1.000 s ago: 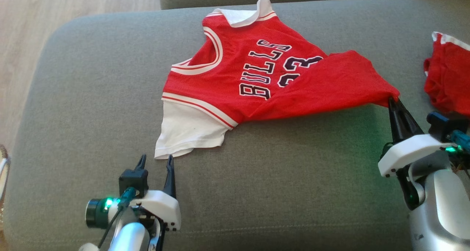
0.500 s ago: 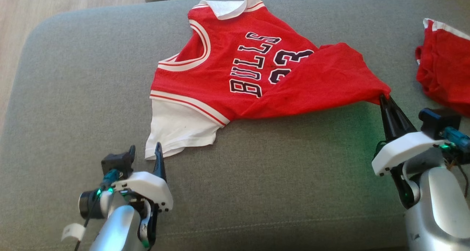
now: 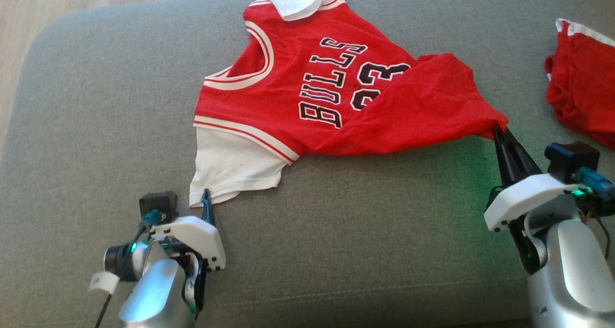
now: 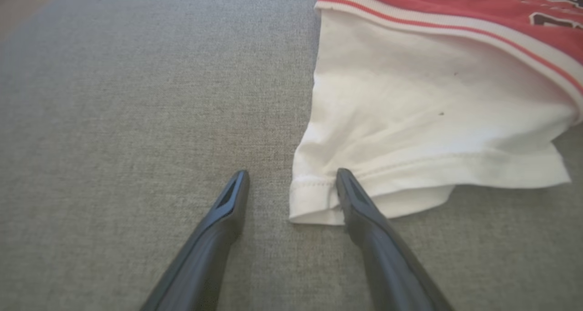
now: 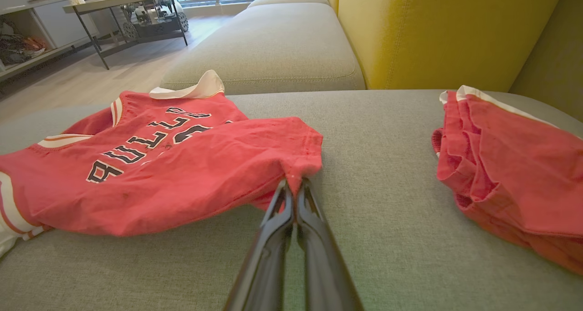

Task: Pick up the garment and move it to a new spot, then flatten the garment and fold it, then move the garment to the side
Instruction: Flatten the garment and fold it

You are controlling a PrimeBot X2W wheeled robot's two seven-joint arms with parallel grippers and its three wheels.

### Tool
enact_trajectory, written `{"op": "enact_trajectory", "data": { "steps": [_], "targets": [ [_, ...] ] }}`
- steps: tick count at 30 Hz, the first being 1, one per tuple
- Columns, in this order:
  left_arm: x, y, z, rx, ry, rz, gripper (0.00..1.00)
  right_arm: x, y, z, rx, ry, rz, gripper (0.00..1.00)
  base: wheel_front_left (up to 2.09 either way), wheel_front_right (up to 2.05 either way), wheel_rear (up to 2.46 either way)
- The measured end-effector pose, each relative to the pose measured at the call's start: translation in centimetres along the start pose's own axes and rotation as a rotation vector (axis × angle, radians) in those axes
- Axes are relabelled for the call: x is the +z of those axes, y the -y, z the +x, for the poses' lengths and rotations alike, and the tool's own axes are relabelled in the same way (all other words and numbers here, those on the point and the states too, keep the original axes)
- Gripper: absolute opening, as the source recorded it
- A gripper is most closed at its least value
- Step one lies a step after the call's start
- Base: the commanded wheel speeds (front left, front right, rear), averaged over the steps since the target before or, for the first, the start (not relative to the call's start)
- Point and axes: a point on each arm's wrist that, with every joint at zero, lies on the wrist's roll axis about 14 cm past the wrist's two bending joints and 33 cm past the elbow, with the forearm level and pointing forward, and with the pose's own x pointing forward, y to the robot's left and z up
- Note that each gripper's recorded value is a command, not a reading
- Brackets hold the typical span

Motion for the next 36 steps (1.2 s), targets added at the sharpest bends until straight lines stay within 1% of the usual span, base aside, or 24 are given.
{"op": "enact_trajectory", "data": {
  "steps": [2,3,4,5,8,13,15,17,20,21,22,23,25,29,32,36],
  "targets": [
    [-0.1,0.1,0.1,-0.005,-0.01,-0.003,1.0,-0.1,0.0,0.0,0.0,-0.002,0.0,0.0,0.0,0.0,0.0],
    [-0.2,0.2,0.2,-0.012,-0.015,-0.004,0.83,-0.1,0.0,0.0,0.0,-0.002,0.003,0.0,0.0,0.0,0.0],
    [-0.2,0.4,0.2,-0.024,-0.02,-0.002,0.39,-0.1,0.0,0.0,0.001,-0.002,0.006,0.0,0.0,0.0,0.0],
    [-0.1,0.7,0.2,-0.043,-0.019,0.001,0.0,-0.1,-0.1,0.0,0.001,-0.003,0.007,0.0,0.0,0.0,0.0],
    [0.0,1.8,0.0,-0.1,-0.017,-0.004,0.0,-0.1,-0.1,0.0,0.003,-0.002,0.008,0.0,0.0,0.0,0.0],
    [0.9,1.7,-0.3,-0.096,0.019,-0.033,0.0,0.4,-0.1,-0.2,0.0,0.008,0.013,0.0,0.0,0.0,0.0],
    [2.1,1.6,-0.5,-0.087,0.063,-0.075,0.0,0.7,-0.2,-0.2,0.002,0.014,0.008,0.0,0.0,0.0,0.0],
    [4.2,1.2,-0.6,-0.074,0.131,-0.125,0.0,1.0,-0.4,-0.3,0.007,0.02,0.001,0.0,0.0,0.0,0.0],
    [8.9,0.1,-1.0,-0.054,0.276,-0.201,0.0,1.7,-0.6,-0.4,0.012,0.031,-0.004,0.0,0.0,0.0,0.0],
    [10.7,-0.4,-1.4,-0.049,0.333,-0.217,0.0,1.9,-0.6,-0.4,0.014,0.034,-0.005,0.0,0.0,0.0,0.0],
    [14.0,-1.2,-2.2,-0.043,0.436,-0.235,0.0,2.4,-0.5,-0.5,0.016,0.041,-0.012,0.0,0.0,0.0,0.0],
    [15.3,-1.6,-2.7,-0.039,0.481,-0.244,0.0,2.7,-0.5,-0.5,0.017,0.047,-0.017,0.0,0.0,0.0,0.0],
    [17.4,-2.2,-3.8,-0.037,0.555,-0.26,0.0,3.4,-0.5,-0.4,0.02,0.064,-0.027,0.0,0.0,0.0,0.0],
    [19.8,-2.6,-5.6,-0.043,0.651,-0.273,0.0,4.3,-0.9,-0.4,0.042,0.078,-0.061,0.0,0.0,0.0,0.0],
    [22.6,-2.9,-7.2,-0.059,0.749,-0.272,0.0,7.0,-1.0,-0.1,0.057,0.144,-0.095,0.0,0.0,0.0,0.0],
    [27.1,-3.1,-10.2,-0.094,0.883,-0.303,0.0,13.1,-1.1,-0.1,0.07,0.293,-0.151,0.0,0.0,0.0,0.0]
  ]
}}
